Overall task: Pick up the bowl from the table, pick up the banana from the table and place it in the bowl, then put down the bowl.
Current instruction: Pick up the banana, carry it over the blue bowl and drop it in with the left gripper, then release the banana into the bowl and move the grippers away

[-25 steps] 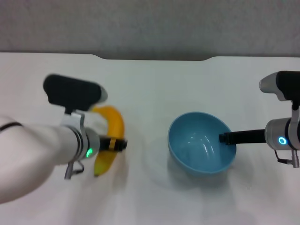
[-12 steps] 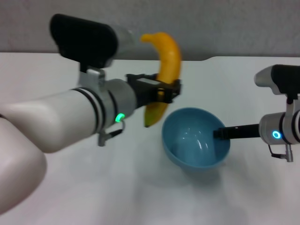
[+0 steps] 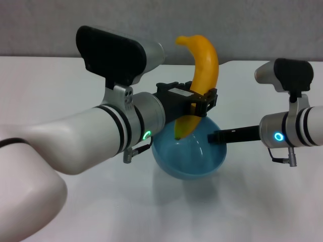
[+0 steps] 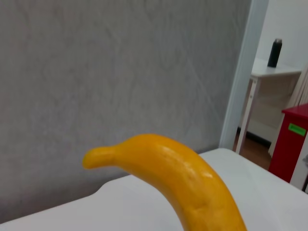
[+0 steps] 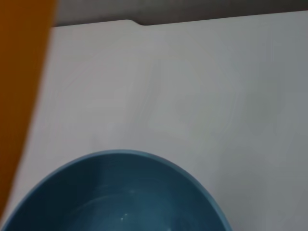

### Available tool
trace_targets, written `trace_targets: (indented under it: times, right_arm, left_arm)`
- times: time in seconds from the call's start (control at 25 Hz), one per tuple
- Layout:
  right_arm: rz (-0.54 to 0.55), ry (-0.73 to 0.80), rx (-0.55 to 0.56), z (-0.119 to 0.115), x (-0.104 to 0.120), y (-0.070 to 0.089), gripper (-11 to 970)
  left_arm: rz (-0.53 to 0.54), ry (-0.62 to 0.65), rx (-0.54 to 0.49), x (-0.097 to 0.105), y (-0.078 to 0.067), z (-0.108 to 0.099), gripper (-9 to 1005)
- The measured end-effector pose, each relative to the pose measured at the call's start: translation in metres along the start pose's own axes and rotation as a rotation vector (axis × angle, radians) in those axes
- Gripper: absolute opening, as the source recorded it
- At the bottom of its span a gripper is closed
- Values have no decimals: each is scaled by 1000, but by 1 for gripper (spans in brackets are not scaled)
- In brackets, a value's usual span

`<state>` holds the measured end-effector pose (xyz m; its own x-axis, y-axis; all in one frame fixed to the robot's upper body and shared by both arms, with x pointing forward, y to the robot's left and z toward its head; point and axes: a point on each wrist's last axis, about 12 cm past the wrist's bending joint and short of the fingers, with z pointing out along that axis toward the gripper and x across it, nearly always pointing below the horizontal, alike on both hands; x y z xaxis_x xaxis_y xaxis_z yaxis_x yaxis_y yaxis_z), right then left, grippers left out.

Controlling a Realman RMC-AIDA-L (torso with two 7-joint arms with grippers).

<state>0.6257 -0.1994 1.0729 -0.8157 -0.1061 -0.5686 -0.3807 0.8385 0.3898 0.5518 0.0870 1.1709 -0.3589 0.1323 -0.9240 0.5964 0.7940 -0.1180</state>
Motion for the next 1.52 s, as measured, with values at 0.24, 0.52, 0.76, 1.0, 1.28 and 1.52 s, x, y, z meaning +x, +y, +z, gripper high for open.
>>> trace_targets:
  times: [0.24, 0.52, 0.76, 1.0, 1.28, 1.52]
  right_arm:
    - [-16, 9, -21, 2, -4, 7, 30]
    - [-10, 9, -22, 1, -5, 7, 30]
    - [-10, 10, -20, 1, -5, 6, 30]
    - [-4, 8, -16, 0, -4, 4, 30]
    - [-1, 12, -11, 0, -2, 2, 30]
    - [7, 22, -7, -1, 1, -1, 30]
  left_arm:
    - [1, -18, 11, 12, 2, 5, 499]
    - [-8, -22, 7, 23, 6, 8, 498]
    - [5, -31, 20, 30, 5, 10, 502]
    - [7, -35, 25, 33, 5, 11, 508]
    - [3, -34, 13, 34, 9, 11, 724]
    - [-25, -37, -69, 26, 35, 7, 873]
